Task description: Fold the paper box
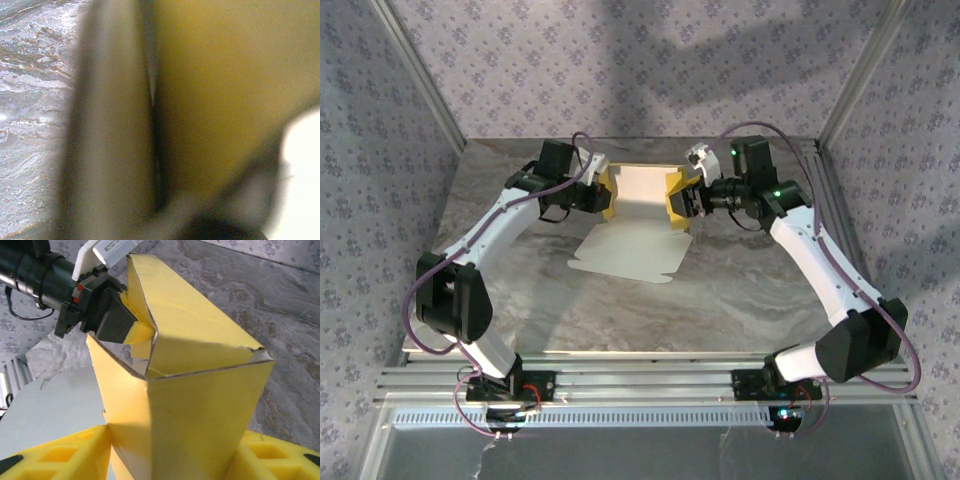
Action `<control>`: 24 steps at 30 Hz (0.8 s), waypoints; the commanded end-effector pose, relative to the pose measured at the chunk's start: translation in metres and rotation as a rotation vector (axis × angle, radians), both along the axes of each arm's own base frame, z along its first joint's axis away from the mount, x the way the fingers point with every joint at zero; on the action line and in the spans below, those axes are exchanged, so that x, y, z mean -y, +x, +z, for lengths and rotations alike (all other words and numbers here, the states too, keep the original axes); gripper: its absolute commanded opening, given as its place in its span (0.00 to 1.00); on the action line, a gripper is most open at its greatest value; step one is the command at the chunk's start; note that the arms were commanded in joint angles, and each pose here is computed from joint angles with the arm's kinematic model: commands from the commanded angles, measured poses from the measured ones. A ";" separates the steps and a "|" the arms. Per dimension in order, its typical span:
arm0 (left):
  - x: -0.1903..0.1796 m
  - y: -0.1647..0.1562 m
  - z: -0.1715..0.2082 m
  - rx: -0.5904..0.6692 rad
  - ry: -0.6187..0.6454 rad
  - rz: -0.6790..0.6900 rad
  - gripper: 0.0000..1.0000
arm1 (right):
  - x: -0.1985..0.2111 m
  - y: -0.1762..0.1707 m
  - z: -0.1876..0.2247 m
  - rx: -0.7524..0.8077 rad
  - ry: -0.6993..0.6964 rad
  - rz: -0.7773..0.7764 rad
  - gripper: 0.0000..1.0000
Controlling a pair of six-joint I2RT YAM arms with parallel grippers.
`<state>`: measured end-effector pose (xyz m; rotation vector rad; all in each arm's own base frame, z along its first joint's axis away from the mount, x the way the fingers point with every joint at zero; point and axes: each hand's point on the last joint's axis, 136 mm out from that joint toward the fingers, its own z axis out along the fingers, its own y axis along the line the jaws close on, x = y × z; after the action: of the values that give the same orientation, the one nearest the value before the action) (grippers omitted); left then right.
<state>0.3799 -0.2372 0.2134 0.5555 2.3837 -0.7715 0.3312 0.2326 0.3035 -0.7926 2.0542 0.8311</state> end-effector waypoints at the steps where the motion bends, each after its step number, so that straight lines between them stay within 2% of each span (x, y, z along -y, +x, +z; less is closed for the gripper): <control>1: 0.008 -0.002 0.037 0.068 -0.045 -0.012 0.00 | 0.003 0.005 0.007 0.035 -0.034 -0.039 0.52; 5: 0.010 -0.001 0.037 0.060 -0.036 0.010 0.00 | 0.002 0.009 0.004 0.048 -0.067 -0.065 0.44; 13: 0.019 -0.004 0.039 0.034 -0.005 0.094 0.00 | 0.006 0.022 -0.008 0.067 -0.178 -0.171 0.38; 17: 0.025 -0.011 0.039 0.020 0.003 0.133 0.00 | 0.007 0.028 -0.011 0.092 -0.225 -0.221 0.30; 24: 0.023 -0.016 0.047 0.019 0.007 0.188 0.00 | 0.012 0.035 -0.013 0.115 -0.277 -0.306 0.29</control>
<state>0.3753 -0.2424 0.2131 0.3208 2.4836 -0.5692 0.3642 0.2163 0.2902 -0.6390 2.1370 0.3794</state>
